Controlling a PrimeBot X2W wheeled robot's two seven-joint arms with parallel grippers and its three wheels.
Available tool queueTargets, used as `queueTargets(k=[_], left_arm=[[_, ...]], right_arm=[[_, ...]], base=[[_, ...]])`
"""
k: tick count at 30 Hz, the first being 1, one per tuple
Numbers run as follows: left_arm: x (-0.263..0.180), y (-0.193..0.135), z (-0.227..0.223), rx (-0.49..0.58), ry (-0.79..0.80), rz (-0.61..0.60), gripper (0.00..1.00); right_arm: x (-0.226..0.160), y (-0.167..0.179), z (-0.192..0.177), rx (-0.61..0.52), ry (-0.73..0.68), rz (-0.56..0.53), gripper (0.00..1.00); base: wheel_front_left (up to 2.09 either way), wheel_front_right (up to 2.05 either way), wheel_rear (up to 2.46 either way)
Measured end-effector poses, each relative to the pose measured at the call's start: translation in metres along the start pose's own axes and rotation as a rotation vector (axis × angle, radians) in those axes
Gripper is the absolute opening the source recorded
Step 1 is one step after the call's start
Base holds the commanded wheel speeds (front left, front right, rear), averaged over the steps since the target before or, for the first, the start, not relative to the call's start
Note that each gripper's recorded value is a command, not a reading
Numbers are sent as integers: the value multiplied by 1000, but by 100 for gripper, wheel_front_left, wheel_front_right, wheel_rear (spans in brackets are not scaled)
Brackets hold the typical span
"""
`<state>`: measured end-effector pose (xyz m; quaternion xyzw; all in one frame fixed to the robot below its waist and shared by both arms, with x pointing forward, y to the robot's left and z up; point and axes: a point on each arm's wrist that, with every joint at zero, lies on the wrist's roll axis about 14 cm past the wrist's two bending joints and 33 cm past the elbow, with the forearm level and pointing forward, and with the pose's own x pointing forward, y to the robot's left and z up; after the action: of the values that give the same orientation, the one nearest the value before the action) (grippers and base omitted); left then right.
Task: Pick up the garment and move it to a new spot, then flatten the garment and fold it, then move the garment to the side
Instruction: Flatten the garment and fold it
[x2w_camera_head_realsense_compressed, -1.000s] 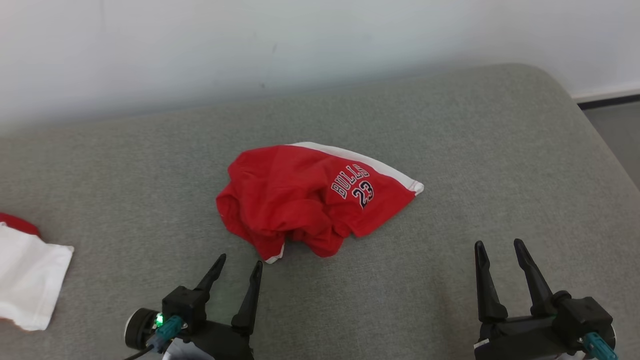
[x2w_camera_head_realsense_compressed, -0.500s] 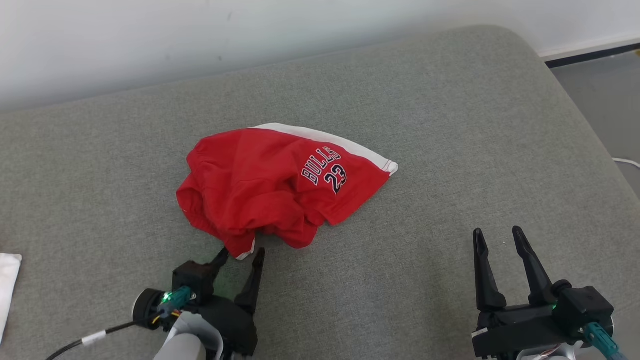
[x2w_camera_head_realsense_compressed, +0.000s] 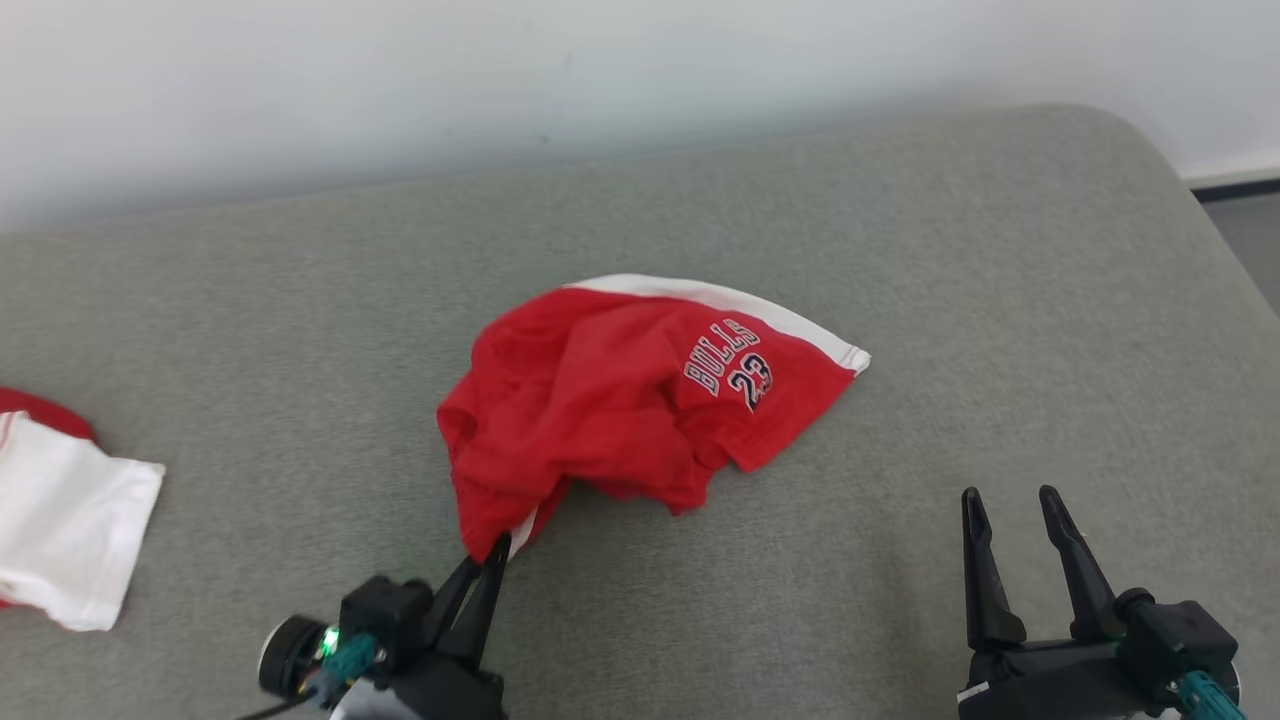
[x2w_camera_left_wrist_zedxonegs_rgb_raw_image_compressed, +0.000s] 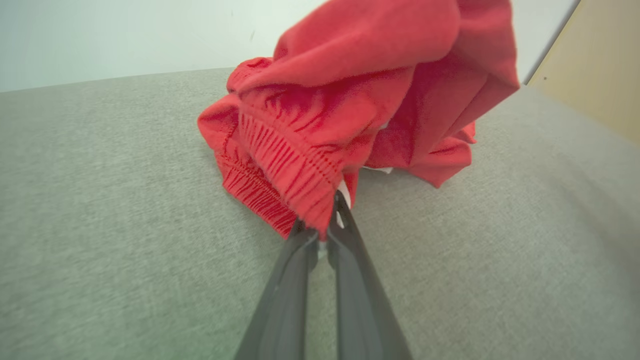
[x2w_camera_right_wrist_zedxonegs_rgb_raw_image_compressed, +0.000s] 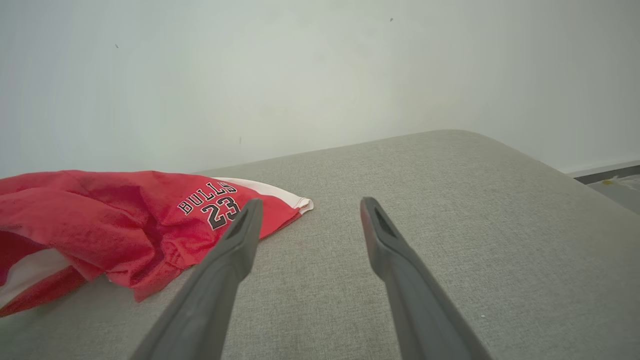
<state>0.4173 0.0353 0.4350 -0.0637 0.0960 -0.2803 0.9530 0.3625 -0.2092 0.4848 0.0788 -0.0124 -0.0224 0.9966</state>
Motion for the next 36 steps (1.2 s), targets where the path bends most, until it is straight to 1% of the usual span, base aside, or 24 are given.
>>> queueTargets(k=[6, 12, 13, 14, 15, 20, 25, 31, 36], left_arm=[[-48, 22, -5, 42, 15, 79, 0], [-83, 24, -22, -6, 56, 146, 0], [-85, 23, -23, -10, 56, 152, 29], [-87, 22, -23, -7, 53, 156, 75], [-88, 21, -20, -11, 38, 161, 100], [-93, 19, 5, -33, -70, 193, 100], [-107, 22, 19, -26, -125, 219, 100], [-129, 50, 76, 28, -308, 354, 100], [-148, 72, 96, 69, -375, 469, 100]], right_arm=[[4, 20, 3, 13, -12, 62, 100], [7, 33, 8, 17, -28, 101, 100], [6, 34, 8, 17, -30, 104, 100], [5, 34, 9, 17, -31, 105, 100], [4, 34, 9, 17, -31, 106, 100], [-1, 33, 12, 16, -42, 104, 100], [-4, 35, 12, 17, -41, 108, 100], [-4, 40, 16, 18, -52, 126, 100], [-6, 39, 17, 13, -56, 123, 100]], base=[[0, 0, 0], [0, 0, 0], [0, 0, 0], [0, 0, 0], [0, 0, 0], [0, 0, 0], [0, 0, 0], [0, 0, 0], [0, 0, 0]])
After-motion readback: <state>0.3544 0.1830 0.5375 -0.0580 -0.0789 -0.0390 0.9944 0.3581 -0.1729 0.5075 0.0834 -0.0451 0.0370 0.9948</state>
